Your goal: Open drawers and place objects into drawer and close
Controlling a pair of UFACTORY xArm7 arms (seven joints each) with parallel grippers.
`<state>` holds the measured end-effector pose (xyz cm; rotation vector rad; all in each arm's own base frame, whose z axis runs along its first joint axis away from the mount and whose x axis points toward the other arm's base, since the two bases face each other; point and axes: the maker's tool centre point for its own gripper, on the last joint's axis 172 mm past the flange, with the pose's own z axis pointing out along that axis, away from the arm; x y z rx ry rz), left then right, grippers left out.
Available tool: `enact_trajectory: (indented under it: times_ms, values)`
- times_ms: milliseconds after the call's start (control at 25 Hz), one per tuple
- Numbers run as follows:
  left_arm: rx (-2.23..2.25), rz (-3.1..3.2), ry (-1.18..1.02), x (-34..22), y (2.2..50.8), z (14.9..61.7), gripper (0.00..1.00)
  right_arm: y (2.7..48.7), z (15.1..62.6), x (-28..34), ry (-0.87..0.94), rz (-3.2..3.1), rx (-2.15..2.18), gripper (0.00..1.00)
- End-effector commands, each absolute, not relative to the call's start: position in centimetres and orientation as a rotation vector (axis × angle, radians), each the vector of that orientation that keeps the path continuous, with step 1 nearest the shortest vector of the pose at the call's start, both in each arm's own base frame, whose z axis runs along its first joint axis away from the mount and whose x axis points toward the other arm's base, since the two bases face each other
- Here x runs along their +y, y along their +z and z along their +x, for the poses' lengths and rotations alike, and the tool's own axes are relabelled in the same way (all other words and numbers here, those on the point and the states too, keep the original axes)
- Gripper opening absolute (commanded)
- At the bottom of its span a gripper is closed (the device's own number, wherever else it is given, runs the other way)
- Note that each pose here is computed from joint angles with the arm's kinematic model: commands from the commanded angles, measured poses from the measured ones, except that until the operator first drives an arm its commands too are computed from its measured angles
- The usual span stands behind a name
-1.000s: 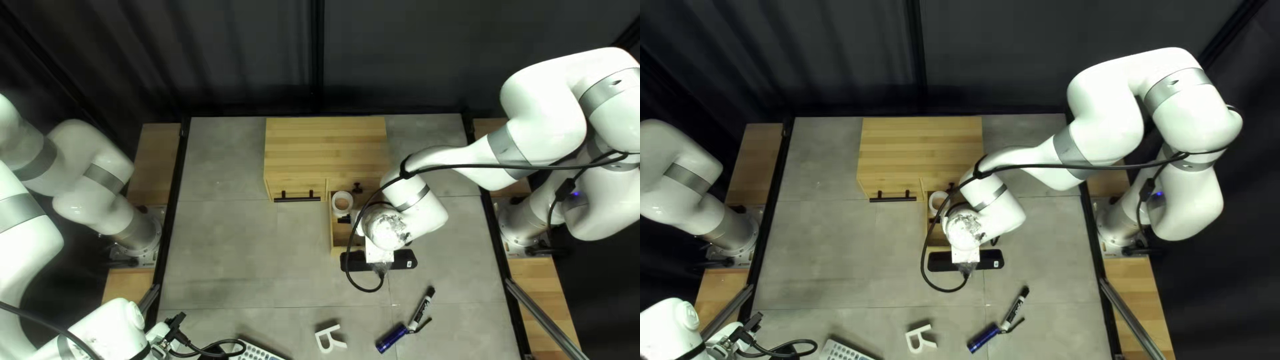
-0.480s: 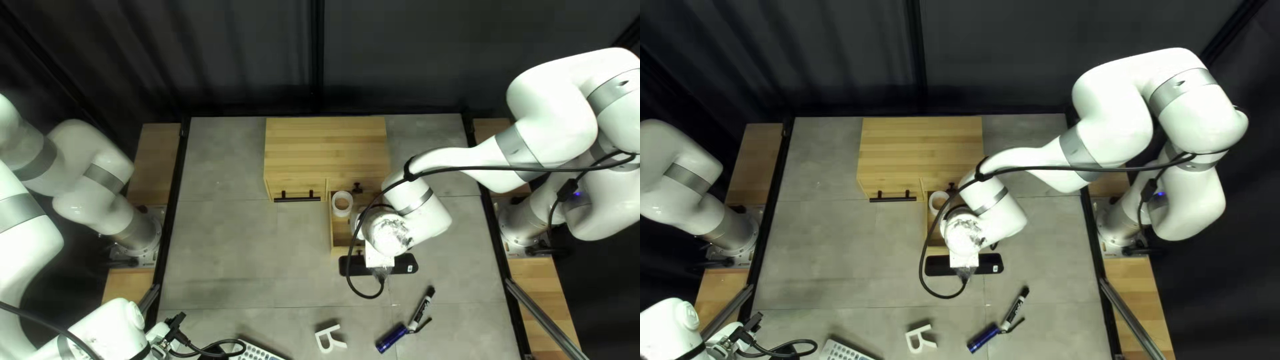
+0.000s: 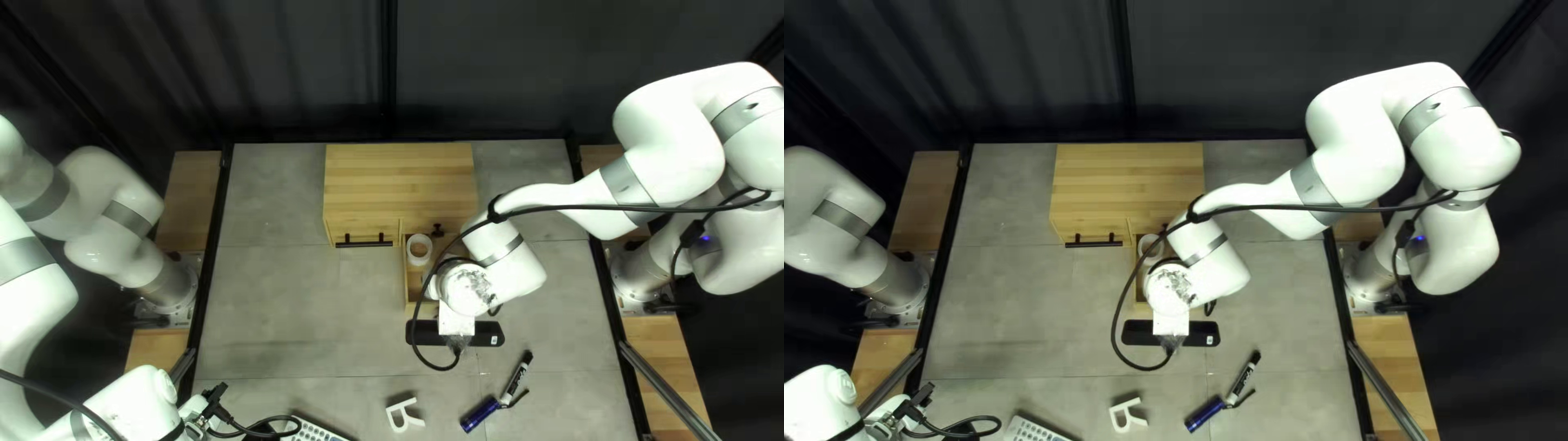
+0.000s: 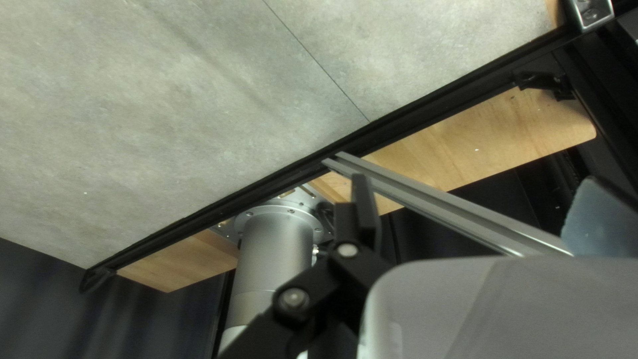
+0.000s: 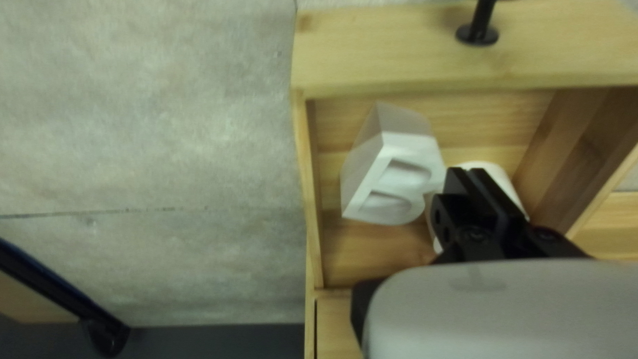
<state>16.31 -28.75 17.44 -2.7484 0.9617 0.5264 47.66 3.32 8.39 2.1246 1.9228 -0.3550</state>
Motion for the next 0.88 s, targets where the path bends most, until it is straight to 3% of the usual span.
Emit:
enact_trajectory:
  times_ms: [40, 880]
  values:
    - [0.962, -2.748, 0.526, -28.8, 17.4, 16.3, 1.00, 8.3, 48.0, 3.8, -0.338, 2.130, 1.924, 0.00]
    - [0.962, -2.748, 0.526, -28.8, 17.4, 16.3, 1.00, 8.5, 49.1, 1.4, -0.333, 2.083, 1.917, 0.00]
